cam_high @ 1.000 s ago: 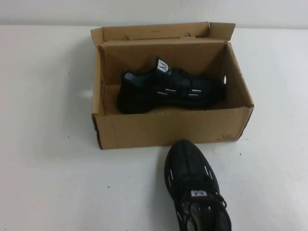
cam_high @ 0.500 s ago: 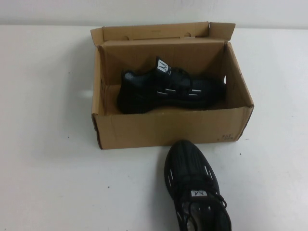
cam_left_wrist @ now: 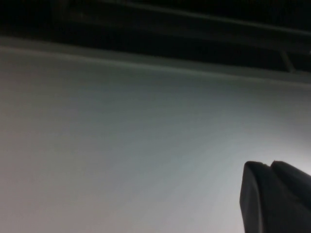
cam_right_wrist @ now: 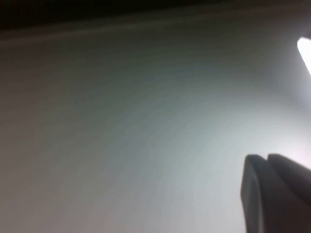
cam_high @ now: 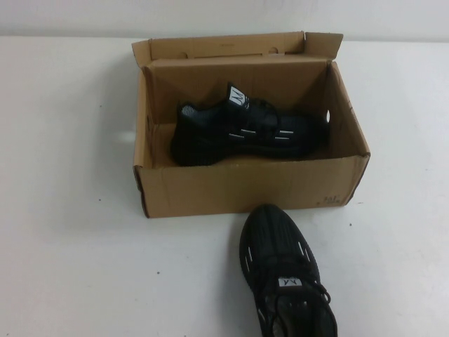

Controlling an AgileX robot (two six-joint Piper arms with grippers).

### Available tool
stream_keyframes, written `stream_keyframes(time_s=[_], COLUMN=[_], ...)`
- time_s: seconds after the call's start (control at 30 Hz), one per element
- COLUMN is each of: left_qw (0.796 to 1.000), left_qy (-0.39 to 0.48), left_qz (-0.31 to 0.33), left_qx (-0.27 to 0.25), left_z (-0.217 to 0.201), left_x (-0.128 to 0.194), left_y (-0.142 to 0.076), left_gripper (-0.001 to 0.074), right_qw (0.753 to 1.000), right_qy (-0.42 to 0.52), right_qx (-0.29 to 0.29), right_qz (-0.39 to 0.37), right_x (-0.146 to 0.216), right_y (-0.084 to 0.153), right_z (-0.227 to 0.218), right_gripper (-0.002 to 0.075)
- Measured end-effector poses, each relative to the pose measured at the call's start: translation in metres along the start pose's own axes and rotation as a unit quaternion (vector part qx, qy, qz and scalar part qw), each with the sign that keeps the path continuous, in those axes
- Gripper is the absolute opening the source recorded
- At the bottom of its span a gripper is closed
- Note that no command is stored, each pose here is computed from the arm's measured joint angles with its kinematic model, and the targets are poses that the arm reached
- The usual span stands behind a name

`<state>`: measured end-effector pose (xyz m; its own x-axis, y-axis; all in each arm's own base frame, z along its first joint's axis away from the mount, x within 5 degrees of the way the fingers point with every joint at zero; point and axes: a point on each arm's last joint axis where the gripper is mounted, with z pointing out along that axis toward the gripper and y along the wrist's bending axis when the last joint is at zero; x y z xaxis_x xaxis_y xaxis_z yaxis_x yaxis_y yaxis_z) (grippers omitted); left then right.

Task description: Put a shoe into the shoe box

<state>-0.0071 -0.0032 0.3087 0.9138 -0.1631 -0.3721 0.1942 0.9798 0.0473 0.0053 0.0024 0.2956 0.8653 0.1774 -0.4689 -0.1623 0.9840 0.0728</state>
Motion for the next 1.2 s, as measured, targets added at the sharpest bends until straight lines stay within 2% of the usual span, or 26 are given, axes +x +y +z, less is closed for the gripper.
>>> stream_keyframes(time_s=[0.13, 0.33, 0.47, 0.6, 0.67, 0.73, 0.83, 0.93, 1.0, 1.1, 1.17, 1.2], left_qw=[0.999, 0.999, 0.993, 0.972, 0.956, 0.940, 0.922, 0.906, 0.885, 0.840, 0.805, 0.792], left_qy=[-0.020, 0.000, 0.101, 0.226, 0.285, 0.333, 0.381, 0.420, 0.465, 0.542, 0.592, 0.609], left_qz=[0.025, 0.046, 0.059, 0.060, 0.063, 0.068, 0.070, 0.052, 0.023, -0.006, -0.012, -0.013], left_qx=[0.019, 0.014, 0.013, 0.008, 0.009, 0.014, 0.019, 0.015, 0.000, -0.027, -0.040, -0.044], left_z=[0.035, 0.092, 0.140, 0.177, 0.185, 0.189, 0.191, 0.191, 0.186, 0.173, 0.162, 0.159], left_x=[-0.036, -0.079, -0.069, -0.033, -0.005, 0.022, 0.056, 0.084, 0.101, 0.116, 0.122, 0.123], left_y=[-0.002, 0.002, 0.006, 0.011, 0.012, 0.012, 0.012, 0.012, 0.013, 0.014, 0.015, 0.016], left_gripper=[-0.0004, -0.0004, -0.0004, -0.0004, -0.0004, -0.0004, -0.0004, -0.0004, -0.0004, -0.0004, -0.0004, -0.0004], right_qw=[0.998, 0.997, 0.994, 0.970, 0.942, 0.902, 0.844, 0.788, 0.739, 0.664, 0.622, 0.609], right_qy=[-0.053, -0.058, 0.040, 0.210, 0.310, 0.416, 0.525, 0.603, 0.657, 0.728, 0.764, 0.774], right_qx=[-0.007, 0.017, 0.041, 0.068, 0.084, 0.093, 0.099, 0.101, 0.098, 0.085, 0.042, 0.019], right_qz=[0.012, 0.056, 0.090, 0.099, 0.094, 0.065, 0.048, 0.078, 0.112, 0.150, 0.165, 0.173], right_x=[-0.045, -0.124, -0.137, -0.116, -0.091, -0.061, -0.030, -0.008, 0.006, 0.027, 0.040, 0.045], right_y=[0.008, 0.018, 0.020, 0.019, 0.016, 0.011, 0.007, 0.008, 0.011, 0.016, 0.021, 0.024], right_z=[0.032, 0.083, 0.125, 0.163, 0.170, 0.171, 0.166, 0.160, 0.154, 0.147, 0.145, 0.145], right_gripper=[-0.0016, -0.0016, -0.0016, -0.0016, -0.0016, -0.0016, -0.0016, -0.0016, -0.0016, -0.0016, -0.0016, -0.0016])
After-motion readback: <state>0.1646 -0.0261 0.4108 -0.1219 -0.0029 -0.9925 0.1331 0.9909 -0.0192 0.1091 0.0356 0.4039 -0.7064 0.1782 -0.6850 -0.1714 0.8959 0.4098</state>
